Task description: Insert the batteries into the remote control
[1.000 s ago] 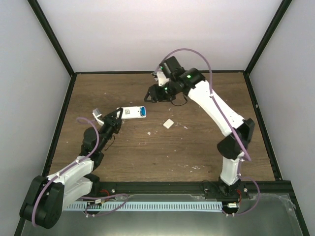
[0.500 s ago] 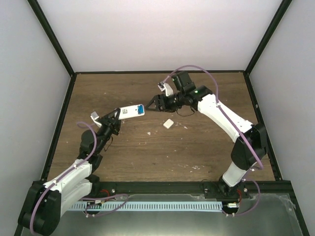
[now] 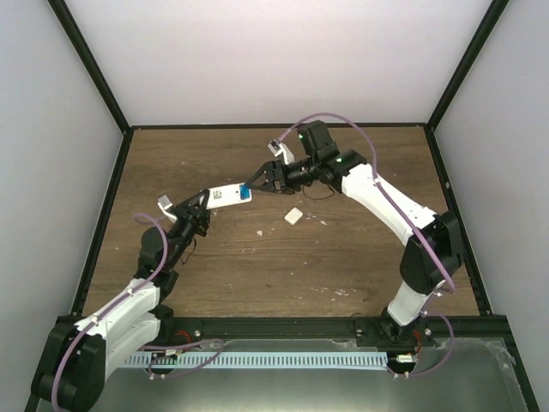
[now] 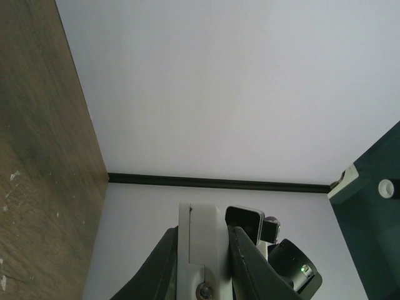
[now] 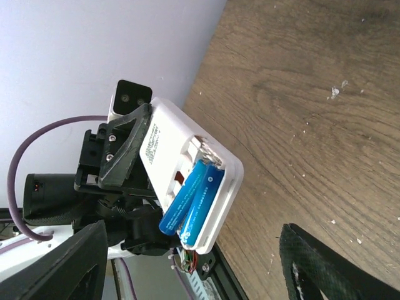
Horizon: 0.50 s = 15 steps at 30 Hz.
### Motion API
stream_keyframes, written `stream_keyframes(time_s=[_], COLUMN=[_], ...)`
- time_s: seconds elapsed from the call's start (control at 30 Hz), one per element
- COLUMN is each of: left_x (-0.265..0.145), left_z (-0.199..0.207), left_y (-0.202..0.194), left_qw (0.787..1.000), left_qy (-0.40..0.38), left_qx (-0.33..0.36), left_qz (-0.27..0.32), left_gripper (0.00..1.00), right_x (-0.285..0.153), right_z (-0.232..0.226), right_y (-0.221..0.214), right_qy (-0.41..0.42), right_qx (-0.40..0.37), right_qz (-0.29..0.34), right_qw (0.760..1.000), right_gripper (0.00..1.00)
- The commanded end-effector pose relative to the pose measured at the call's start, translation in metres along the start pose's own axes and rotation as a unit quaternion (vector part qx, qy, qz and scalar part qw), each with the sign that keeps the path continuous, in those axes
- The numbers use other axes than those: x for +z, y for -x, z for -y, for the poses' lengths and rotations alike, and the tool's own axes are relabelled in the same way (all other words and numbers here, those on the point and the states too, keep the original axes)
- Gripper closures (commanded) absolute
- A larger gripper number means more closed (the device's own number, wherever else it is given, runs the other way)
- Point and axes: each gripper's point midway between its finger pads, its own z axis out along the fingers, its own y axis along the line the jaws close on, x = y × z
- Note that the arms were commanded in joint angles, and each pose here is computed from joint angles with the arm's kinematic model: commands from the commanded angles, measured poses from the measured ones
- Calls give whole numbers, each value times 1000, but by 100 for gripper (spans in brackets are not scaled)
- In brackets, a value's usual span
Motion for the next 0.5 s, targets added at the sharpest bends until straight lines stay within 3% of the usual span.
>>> stream_keyframes(time_s=[0.0, 0.17, 0.47], left_x=[5, 7, 5], left_z=[9, 9, 5], left_y=[-1, -2, 0], left_qw=[1000, 1000, 1000], left_qy=[-8, -9, -3], left_qx=[-5, -4, -7], left_qz=[-3, -7, -2], left_gripper=[100, 100, 100], right_x=[14, 25, 29], right_z=[-4, -10, -18], right_y=[-4, -5, -7], right_qy=[20, 25, 22], right_qx=[7, -1, -16], right_qz=[-22, -35, -44], right_qw=[1000, 999, 999], right_gripper=[33, 34, 45])
